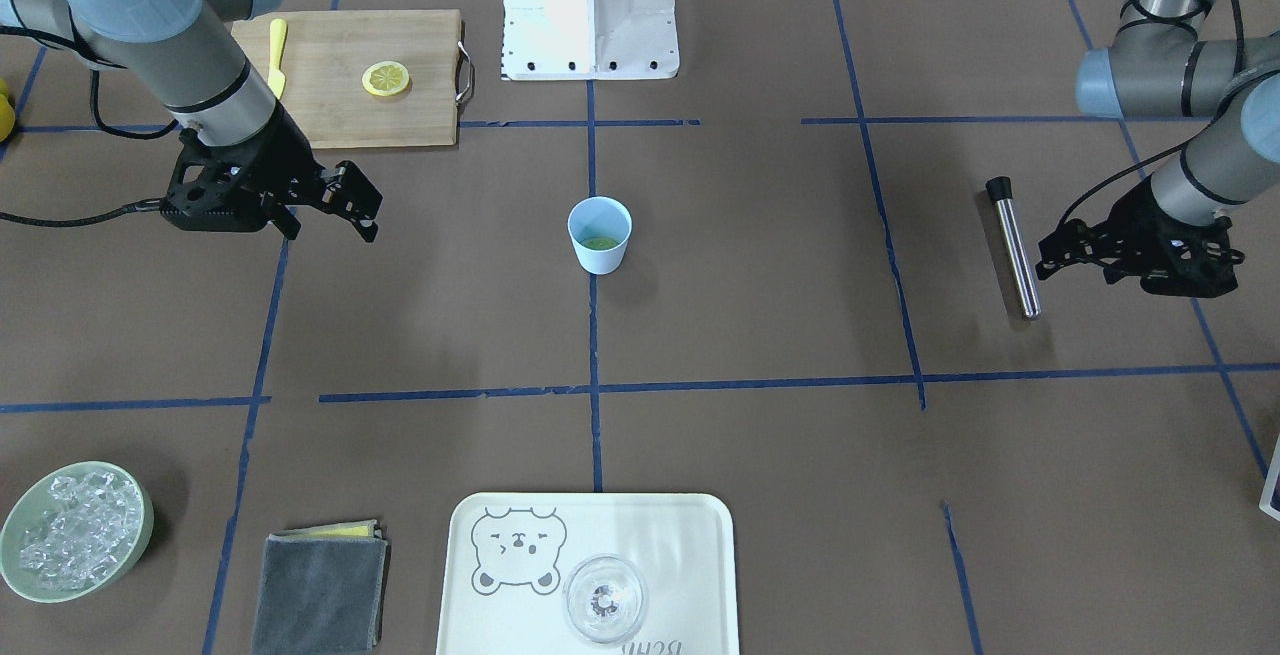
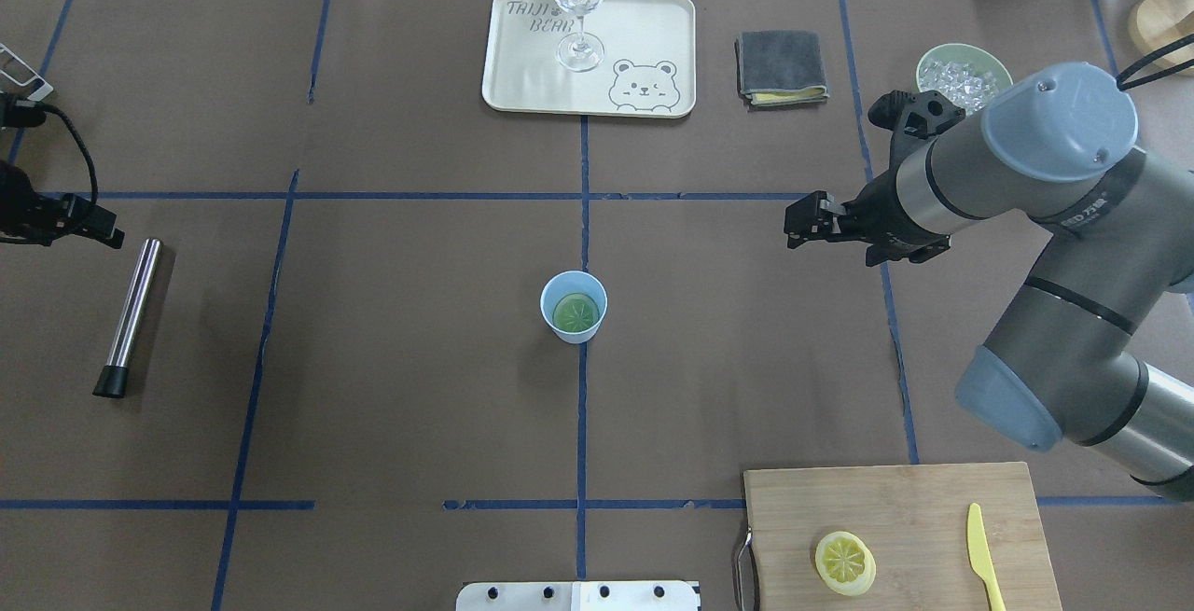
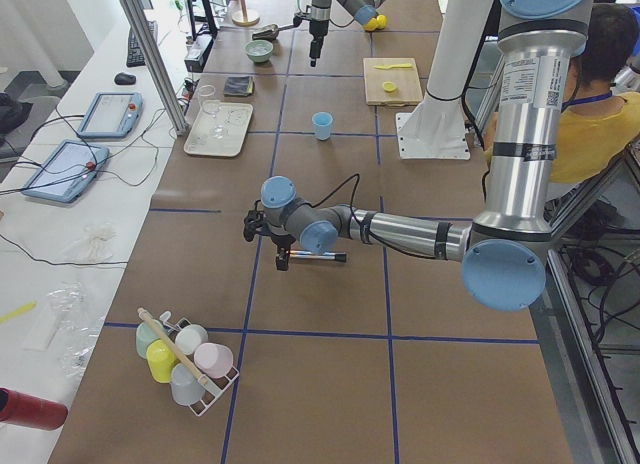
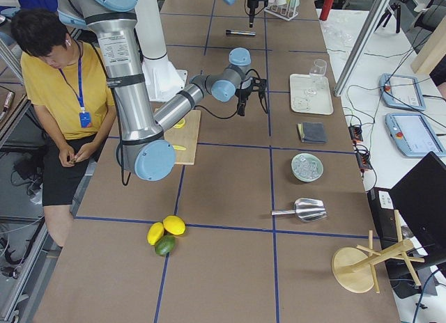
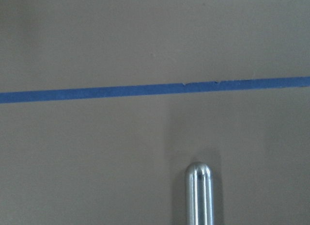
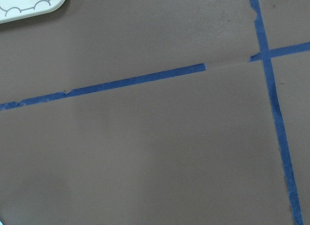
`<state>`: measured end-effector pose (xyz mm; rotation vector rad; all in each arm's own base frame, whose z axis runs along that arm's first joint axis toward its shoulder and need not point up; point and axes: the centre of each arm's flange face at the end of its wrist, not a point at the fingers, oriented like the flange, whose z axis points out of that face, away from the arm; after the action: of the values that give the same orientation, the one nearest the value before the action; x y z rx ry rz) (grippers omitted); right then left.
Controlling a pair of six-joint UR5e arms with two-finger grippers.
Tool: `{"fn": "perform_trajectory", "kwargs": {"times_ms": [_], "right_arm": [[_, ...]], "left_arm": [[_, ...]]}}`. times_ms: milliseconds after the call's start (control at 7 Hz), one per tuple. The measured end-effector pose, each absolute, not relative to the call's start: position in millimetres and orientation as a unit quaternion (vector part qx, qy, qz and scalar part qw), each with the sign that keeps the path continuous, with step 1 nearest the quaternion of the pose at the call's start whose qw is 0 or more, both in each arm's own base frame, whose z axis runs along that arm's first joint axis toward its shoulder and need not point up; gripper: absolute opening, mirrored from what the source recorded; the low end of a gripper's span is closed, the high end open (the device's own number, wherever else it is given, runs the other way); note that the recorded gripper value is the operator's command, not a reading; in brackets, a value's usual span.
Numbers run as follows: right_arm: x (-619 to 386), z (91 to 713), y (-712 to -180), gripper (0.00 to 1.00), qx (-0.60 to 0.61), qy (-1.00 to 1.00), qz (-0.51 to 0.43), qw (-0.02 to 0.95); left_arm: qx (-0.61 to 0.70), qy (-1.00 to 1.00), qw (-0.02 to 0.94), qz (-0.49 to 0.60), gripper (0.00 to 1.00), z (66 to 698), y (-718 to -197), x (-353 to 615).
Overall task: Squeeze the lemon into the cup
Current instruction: 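Raise the right gripper away from the cup while the left gripper reaches the steel muddler, then grasp the steel muddler with the left gripper and lift it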
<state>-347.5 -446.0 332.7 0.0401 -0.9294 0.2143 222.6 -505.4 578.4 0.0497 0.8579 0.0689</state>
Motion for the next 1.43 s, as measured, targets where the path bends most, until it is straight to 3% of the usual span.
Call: {"fn": "perform_trajectory", "kwargs": {"times_ms": [714, 1143, 1286, 1429], "right_arm": [[-347.8, 336.7, -445.2, 1.0, 0.01, -0.447, 0.101, 0.889], [-348.7, 335.3, -444.4, 1.0, 0.008, -0.449, 0.1, 0.888], [-348.7, 335.1, -444.4, 1.0, 0.008, -0.449, 0.1, 0.888], [-348.9, 335.0, -444.4, 1.0, 0.008, -0.449, 0.1, 0.888]], "left_arm": [[0.011, 0.412, 0.909, 0.065, 0.87, 581.4, -504.7, 262.4], [0.014, 0.4, 0.914, 0.061, 0.72, 586.8, -505.2, 266.4], [0.014, 0.396, 0.916, 0.06, 0.58, 589.2, -505.4, 267.3], [0.014, 0.394, 0.917, 0.058, 0.18, 590.9, -505.6, 267.4]]}}
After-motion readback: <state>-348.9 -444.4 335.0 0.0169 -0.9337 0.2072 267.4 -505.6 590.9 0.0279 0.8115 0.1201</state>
